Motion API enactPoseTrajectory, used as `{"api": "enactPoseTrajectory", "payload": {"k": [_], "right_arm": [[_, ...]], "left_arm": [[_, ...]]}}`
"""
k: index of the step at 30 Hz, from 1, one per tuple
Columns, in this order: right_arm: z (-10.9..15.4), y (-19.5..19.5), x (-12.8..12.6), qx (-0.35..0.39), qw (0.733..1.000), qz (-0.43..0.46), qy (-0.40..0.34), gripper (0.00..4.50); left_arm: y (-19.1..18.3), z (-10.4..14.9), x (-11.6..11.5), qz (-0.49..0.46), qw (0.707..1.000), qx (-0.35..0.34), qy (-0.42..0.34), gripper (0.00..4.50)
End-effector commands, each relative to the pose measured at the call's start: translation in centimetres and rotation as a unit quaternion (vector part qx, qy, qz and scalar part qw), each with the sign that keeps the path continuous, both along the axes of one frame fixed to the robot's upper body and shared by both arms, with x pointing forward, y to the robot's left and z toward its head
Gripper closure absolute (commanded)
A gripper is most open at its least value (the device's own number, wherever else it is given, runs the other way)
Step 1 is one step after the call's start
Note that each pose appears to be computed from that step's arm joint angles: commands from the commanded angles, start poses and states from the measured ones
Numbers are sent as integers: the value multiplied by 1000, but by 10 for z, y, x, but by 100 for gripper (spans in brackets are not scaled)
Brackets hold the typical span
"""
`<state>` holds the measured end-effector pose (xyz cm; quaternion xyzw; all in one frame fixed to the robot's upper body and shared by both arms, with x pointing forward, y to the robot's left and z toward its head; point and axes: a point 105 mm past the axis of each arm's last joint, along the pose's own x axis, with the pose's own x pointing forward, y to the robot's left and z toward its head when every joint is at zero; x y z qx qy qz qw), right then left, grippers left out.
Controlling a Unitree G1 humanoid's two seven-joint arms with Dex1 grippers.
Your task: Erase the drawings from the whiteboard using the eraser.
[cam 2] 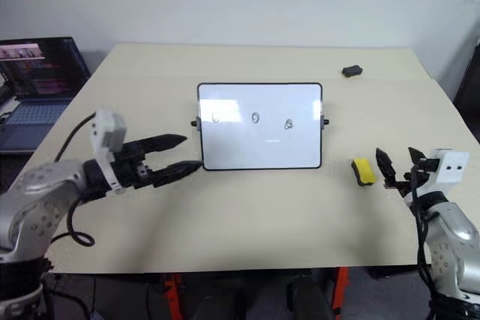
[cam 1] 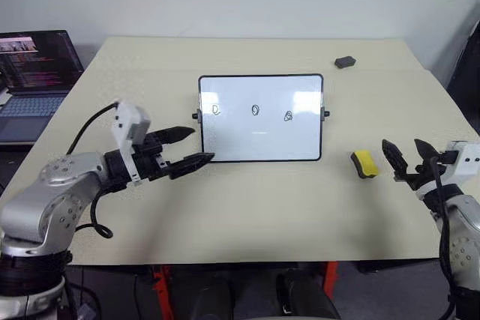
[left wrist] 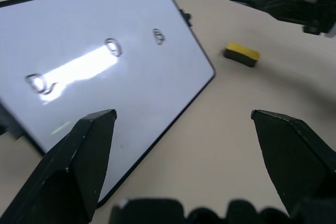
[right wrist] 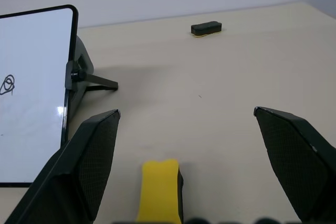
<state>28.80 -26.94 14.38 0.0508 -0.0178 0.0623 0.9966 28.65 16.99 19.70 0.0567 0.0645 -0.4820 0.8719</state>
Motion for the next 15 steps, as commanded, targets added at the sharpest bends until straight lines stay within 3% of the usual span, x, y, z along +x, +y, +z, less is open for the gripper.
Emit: {"api": "enactPoseTrajectory", "payload": {"k": [1, 9, 15], "right_arm": [[8, 0, -7, -6, 1000, 4, -8, 4], [16, 49, -11, 22, 995, 99, 11, 4], [5, 52, 2, -1, 997, 53, 52, 4]], "left_arm": [[-12, 6, -3, -35, 999, 15, -16, 0], [-38, -15, -20, -140, 986, 92, -11, 0], [-58, -6, -18, -185, 979, 86, -33, 0]]}}
